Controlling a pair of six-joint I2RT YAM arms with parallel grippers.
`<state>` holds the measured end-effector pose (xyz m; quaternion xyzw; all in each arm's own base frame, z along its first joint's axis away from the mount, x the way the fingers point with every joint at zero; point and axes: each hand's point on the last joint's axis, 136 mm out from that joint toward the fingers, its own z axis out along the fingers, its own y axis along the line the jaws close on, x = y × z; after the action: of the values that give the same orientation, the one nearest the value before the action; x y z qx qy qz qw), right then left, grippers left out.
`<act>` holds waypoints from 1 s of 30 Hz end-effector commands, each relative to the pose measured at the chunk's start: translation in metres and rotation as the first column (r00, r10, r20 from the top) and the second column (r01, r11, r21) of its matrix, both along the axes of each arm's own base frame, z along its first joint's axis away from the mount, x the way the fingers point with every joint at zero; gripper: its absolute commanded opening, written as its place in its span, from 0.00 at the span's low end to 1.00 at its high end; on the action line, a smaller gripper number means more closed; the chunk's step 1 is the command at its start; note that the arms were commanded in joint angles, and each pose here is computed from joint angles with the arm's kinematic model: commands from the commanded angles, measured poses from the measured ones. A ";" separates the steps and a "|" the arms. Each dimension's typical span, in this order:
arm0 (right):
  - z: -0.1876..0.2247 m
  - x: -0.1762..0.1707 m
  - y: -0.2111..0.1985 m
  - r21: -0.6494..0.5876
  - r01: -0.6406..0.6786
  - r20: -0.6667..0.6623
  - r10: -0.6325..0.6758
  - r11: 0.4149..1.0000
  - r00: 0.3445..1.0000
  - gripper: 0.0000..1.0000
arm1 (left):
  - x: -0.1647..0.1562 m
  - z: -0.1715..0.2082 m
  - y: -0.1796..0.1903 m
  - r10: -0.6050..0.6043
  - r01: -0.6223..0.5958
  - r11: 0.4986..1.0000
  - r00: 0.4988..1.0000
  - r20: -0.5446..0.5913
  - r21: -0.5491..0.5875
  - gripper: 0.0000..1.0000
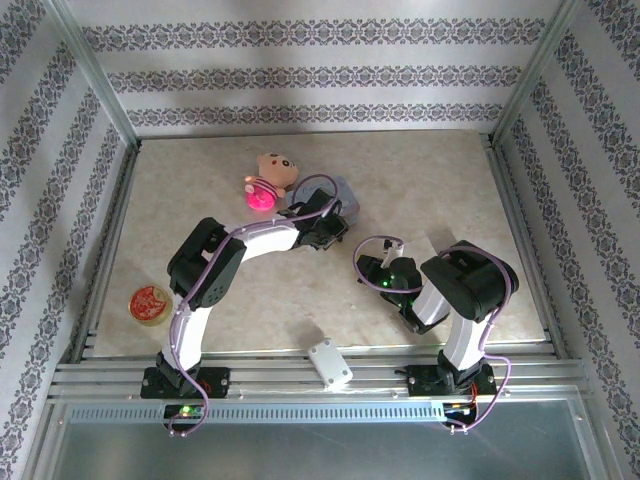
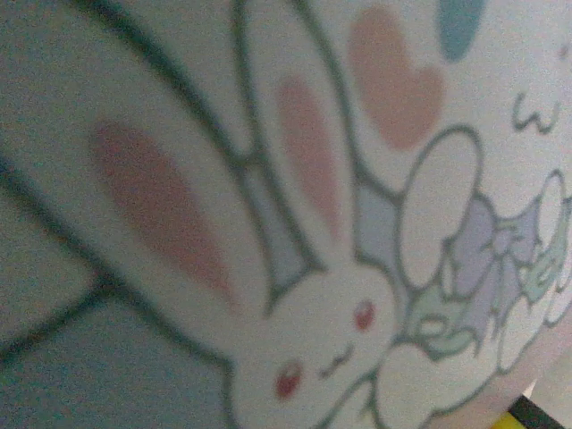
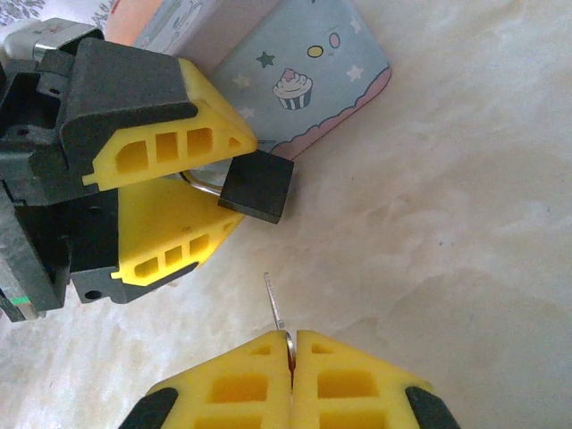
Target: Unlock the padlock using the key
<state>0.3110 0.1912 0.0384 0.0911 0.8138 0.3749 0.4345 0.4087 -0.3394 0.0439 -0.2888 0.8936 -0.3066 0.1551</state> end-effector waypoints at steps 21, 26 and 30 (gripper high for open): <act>0.047 -0.008 -0.018 -0.124 0.036 -0.050 -0.042 0.992 0.998 0.00 | -0.053 0.061 0.110 -0.008 -0.189 0.810 0.943 0.332 0.555 0.91; 0.077 -0.014 -0.040 -0.204 0.086 -0.031 -0.094 0.975 0.995 0.00 | -0.053 0.122 0.127 -0.065 -0.284 0.735 0.874 0.481 0.615 0.99; 0.097 -0.020 -0.054 -0.211 0.129 -0.021 -0.136 0.969 0.990 0.00 | -0.050 0.157 0.124 -0.104 -0.294 0.769 0.819 0.565 0.568 0.99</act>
<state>0.3010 0.1580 0.1543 0.0960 0.8133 0.3175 0.4781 0.3555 -0.2313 0.1766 -0.1953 0.8557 -0.0913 0.4704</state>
